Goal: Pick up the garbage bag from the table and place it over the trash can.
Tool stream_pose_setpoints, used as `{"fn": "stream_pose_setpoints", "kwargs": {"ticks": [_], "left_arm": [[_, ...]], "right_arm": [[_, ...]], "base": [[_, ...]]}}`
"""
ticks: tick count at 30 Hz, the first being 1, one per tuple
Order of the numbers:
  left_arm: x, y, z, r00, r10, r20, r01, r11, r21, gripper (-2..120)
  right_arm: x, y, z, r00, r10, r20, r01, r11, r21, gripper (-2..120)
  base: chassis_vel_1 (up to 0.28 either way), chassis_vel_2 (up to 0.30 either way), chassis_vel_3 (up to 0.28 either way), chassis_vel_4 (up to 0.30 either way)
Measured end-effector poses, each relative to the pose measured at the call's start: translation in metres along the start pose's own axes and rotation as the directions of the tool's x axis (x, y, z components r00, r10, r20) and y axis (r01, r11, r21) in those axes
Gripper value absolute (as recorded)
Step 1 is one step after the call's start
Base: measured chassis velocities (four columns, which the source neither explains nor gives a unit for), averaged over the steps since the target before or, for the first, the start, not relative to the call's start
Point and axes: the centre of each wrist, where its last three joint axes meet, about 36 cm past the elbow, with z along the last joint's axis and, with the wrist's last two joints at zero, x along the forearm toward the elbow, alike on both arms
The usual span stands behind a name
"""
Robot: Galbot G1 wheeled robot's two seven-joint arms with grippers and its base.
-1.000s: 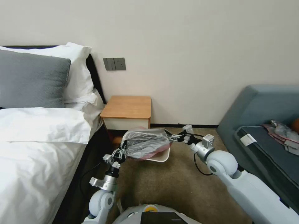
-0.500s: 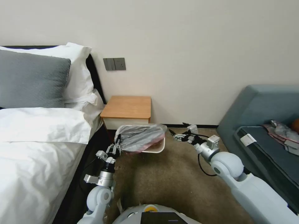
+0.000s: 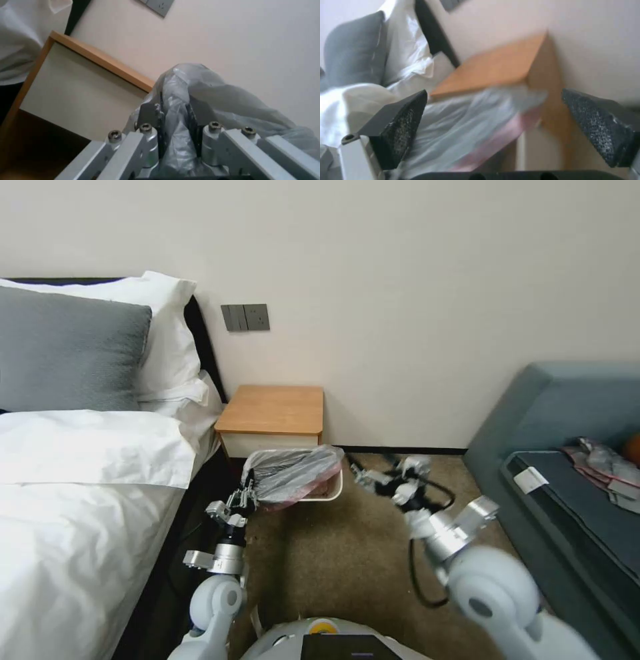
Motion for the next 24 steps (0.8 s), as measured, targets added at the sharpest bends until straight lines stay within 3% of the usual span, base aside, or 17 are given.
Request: {"fn": "stream_pose_setpoints", "kwargs": {"ticks": [1, 5, 10, 15, 24], "left_arm": [[0.000, 0.000, 0.000, 1.000, 0.000, 0.000, 0.000, 1.000, 0.000, 12], [-0.002, -0.004, 0.007, 1.000, 0.007, 0.021, -0.007, 1.000, -0.008, 12], [-0.006, -0.008, 0.010, 0.999, 0.013, 0.036, -0.013, 1.000, -0.004, 12], [-0.005, -0.009, 0.012, 0.999, 0.015, 0.042, -0.014, 1.000, -0.014, 12], [-0.003, -0.007, 0.015, 0.998, 0.018, 0.062, -0.017, 1.000, -0.023, 12]], "right_arm": [[0.000, 0.000, 0.000, 1.000, 0.000, 0.000, 0.000, 1.000, 0.000, 100], [-0.005, 0.015, 0.012, 0.999, -0.040, -0.024, 0.035, 0.986, -0.160, 100], [-0.012, 0.035, 0.024, 0.996, -0.090, -0.016, 0.084, 0.968, -0.238, 100], [-0.019, 0.054, 0.031, 0.993, -0.120, -0.007, 0.114, 0.957, -0.267, 100], [-0.032, 0.060, 0.035, 0.998, -0.002, -0.061, -0.014, 0.964, -0.265, 100]], "base": [[0.000, 0.000, 0.000, 0.000], [0.000, 0.000, 0.000, 0.000], [0.000, 0.000, 0.000, 0.000], [0.000, 0.000, 0.000, 0.000], [0.000, 0.000, 0.000, 0.000]]}}
